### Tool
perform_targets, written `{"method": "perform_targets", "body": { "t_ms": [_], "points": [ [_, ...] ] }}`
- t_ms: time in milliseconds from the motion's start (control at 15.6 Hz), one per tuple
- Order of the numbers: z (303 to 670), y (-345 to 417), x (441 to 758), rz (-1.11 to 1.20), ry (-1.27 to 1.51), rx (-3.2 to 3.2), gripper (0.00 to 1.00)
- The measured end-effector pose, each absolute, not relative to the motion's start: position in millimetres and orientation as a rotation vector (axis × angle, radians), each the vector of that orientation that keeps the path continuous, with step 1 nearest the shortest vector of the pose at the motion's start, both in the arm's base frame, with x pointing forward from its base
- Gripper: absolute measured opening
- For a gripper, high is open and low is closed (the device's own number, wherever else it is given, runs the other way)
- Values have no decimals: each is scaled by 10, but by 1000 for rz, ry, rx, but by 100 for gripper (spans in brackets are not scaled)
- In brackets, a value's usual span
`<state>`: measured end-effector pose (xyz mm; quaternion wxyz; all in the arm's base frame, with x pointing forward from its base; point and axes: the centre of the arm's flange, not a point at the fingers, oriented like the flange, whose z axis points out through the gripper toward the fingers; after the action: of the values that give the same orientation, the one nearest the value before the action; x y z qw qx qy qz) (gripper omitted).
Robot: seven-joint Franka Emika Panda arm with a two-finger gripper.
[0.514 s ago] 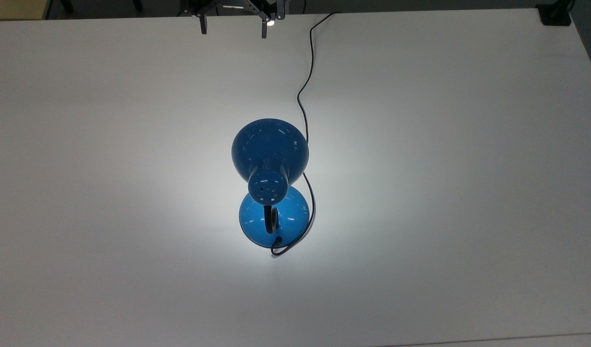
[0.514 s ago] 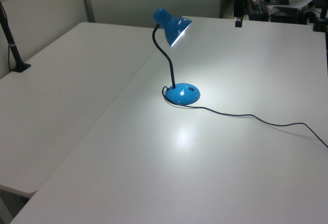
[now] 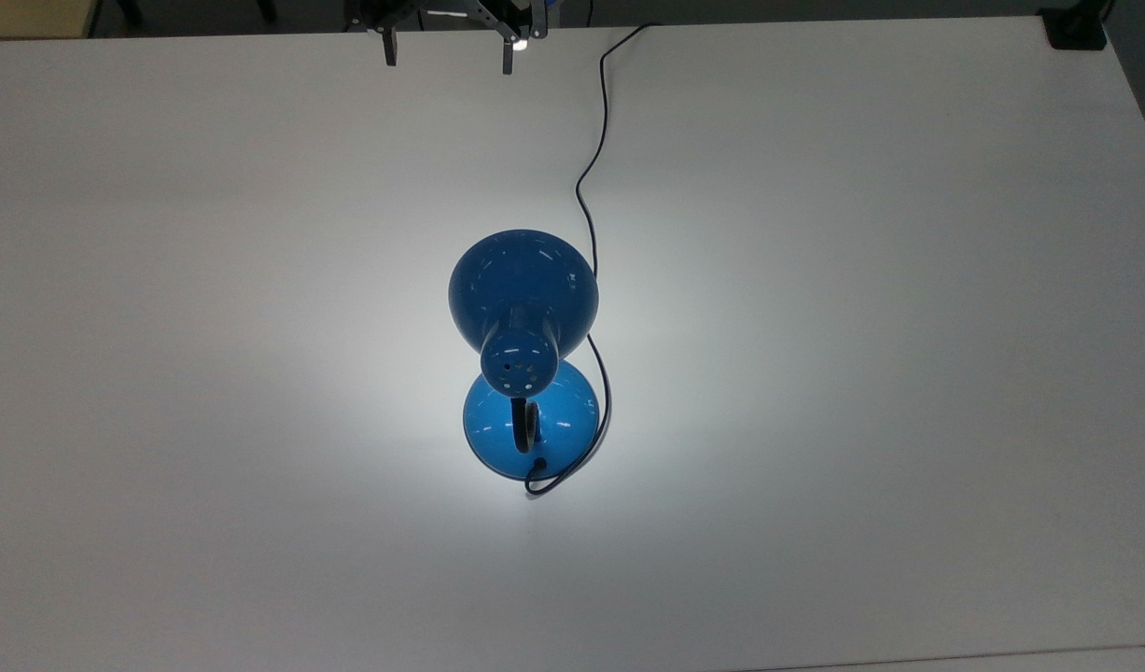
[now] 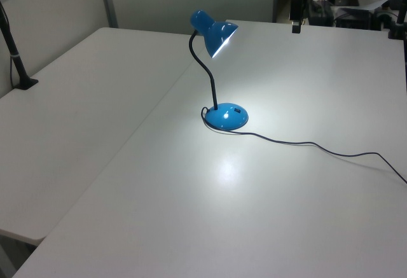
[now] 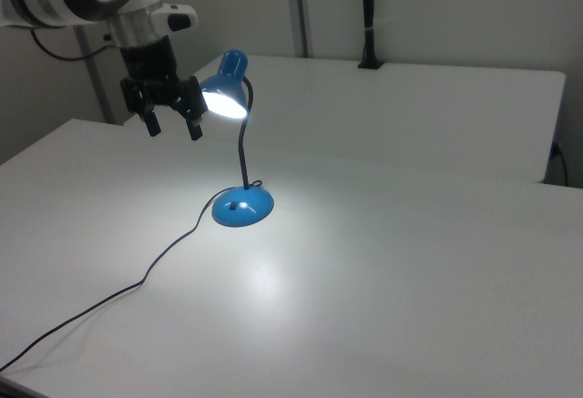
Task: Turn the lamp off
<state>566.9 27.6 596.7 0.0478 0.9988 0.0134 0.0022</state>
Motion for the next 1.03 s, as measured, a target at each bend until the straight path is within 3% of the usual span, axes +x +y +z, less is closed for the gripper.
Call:
{"method": "perform_targets", "body": {
  "t_ms": [257,321,642,706,771,1028],
  "points": [
    [5967,273,5669,7,42,3046,93],
    [5967,273,5669,6,43,3046,86],
    [5965,272,5667,0,113,3043,32],
    [5962,271,5664,-5,145,3042,15],
    [5957,271,5662,-11,157,3041,5],
    [5876,291,5692,-36,178,3040,1]
  ]
}}
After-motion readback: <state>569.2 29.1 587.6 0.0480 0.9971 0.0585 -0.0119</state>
